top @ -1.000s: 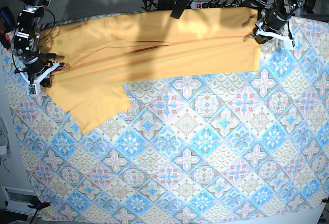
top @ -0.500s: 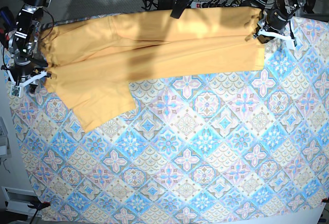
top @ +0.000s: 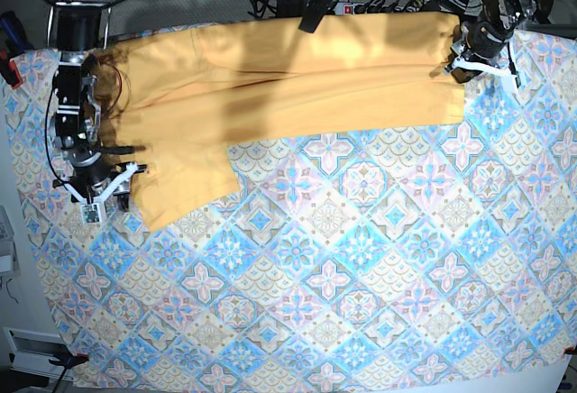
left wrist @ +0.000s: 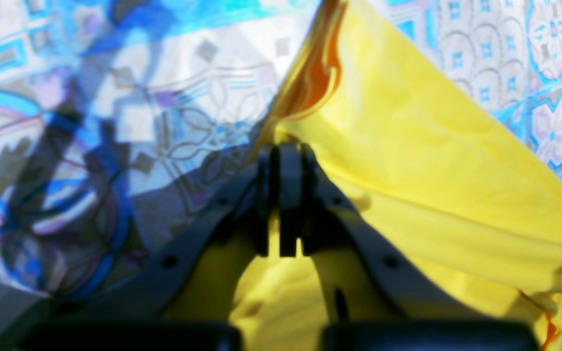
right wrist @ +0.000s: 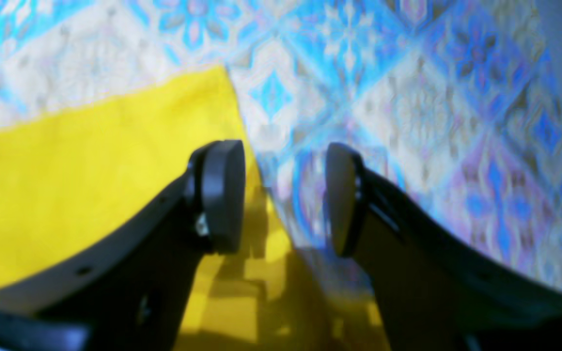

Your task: Fold the T-shirt properly

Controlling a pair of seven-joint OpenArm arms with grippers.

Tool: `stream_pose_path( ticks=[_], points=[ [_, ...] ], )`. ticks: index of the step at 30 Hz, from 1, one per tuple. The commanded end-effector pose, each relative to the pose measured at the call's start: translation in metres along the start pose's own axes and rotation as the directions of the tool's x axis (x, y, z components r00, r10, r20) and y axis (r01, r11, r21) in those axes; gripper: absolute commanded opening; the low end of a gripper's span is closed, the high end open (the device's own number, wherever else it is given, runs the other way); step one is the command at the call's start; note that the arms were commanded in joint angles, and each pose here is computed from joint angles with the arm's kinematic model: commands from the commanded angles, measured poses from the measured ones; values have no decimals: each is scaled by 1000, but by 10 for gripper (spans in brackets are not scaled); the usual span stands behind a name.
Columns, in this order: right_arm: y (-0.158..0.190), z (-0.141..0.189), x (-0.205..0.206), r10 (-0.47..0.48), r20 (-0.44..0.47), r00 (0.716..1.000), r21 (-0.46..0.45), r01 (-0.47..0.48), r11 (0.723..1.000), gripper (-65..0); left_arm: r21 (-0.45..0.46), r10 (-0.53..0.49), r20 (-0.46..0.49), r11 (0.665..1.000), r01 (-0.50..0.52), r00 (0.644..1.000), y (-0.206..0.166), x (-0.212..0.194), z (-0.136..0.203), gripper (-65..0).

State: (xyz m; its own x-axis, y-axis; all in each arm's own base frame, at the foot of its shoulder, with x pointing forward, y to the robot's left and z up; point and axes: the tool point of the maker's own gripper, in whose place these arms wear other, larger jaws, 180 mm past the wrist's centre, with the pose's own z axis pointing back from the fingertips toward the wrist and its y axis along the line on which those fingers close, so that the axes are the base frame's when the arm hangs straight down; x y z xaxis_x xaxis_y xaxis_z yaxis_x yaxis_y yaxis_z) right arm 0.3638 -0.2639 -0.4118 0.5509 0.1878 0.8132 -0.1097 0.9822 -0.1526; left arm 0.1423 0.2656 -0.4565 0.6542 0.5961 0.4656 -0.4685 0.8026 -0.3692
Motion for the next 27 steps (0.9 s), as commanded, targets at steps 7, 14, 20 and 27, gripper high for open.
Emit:
stream_pose_path(
  ticks=[7,14,20,27],
  points=[
    [-8,-31,0,-32,-37,999,4,32,999,-384,0,-11,31,1000,11,999,1,11,3,-650],
    [-6,-41,-22,-45,-114,992,12,47,999,-385,0,-10,31,1000,10,999,1,10,3,-650],
    [6,-41,-30,-14,-141,990,41,20,999,-387,0,-10,31,1000,10,999,1,10,3,-650],
    [17,-42,-33,10,-152,988,69,1,998,-552,-3,-8,30,1000,8,1000,0,9,3,-650]
  ],
)
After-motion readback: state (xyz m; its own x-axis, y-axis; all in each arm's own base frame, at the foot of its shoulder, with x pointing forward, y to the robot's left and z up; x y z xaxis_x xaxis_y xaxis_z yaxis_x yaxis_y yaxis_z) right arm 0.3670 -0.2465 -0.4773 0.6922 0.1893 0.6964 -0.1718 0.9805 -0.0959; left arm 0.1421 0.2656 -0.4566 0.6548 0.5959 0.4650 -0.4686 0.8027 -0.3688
